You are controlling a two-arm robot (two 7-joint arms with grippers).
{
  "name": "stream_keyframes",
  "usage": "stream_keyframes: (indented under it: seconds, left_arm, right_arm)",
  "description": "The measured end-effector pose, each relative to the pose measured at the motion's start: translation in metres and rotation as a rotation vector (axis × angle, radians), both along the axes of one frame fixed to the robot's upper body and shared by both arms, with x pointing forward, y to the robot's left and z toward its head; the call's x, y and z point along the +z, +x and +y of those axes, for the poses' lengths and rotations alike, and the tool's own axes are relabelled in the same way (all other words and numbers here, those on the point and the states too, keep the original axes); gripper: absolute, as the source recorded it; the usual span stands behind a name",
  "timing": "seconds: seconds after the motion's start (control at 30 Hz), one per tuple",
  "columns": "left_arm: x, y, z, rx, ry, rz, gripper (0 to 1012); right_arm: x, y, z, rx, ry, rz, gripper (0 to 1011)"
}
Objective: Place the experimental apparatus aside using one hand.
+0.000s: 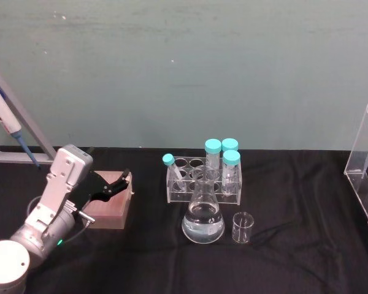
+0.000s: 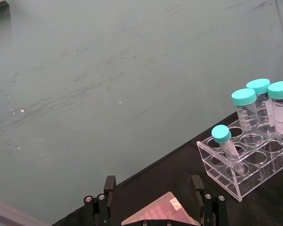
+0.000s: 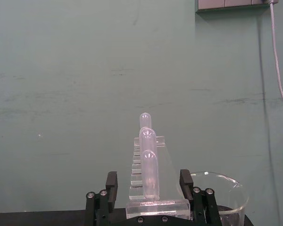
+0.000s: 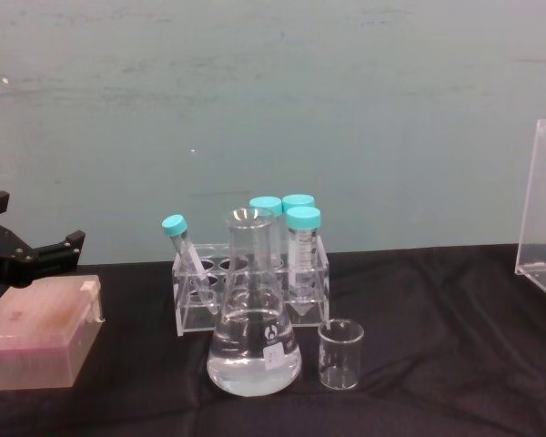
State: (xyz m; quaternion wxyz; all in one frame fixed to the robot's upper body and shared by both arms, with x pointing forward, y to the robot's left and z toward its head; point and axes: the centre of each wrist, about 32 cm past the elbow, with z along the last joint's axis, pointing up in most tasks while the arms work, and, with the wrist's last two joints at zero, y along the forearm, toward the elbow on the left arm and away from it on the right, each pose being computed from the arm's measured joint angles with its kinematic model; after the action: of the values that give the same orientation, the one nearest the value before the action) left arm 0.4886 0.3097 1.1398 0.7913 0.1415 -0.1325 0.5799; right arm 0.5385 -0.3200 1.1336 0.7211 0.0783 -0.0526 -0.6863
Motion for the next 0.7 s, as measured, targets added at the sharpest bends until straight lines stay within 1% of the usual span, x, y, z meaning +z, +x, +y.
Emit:
stream_keyframes:
  seconds: [0.03,0.1,0.23,0.7]
  left_arm:
    - [0.0000,0.0000,0.0000,0.000,0.000,0.000,1000]
    - [0.0000,0.0000,0.0000,0.000,0.000,0.000,1000]
    - [0.0000,0.0000,0.0000,0.000,0.000,0.000,1000]
    - [0.0000,0.0000,0.0000,0.000,0.000,0.000,1000]
  right_arm:
    - [0.0000,0.0000,0.0000,0.000,0.000,0.000,853]
    - [0.0000,0.0000,0.0000,0.000,0.000,0.000,920]
    - [0.0000,0.0000,0.0000,0.000,0.000,0.000,1003]
    - [0.0000,0.0000,0.0000,0.000,0.000,0.000,1003]
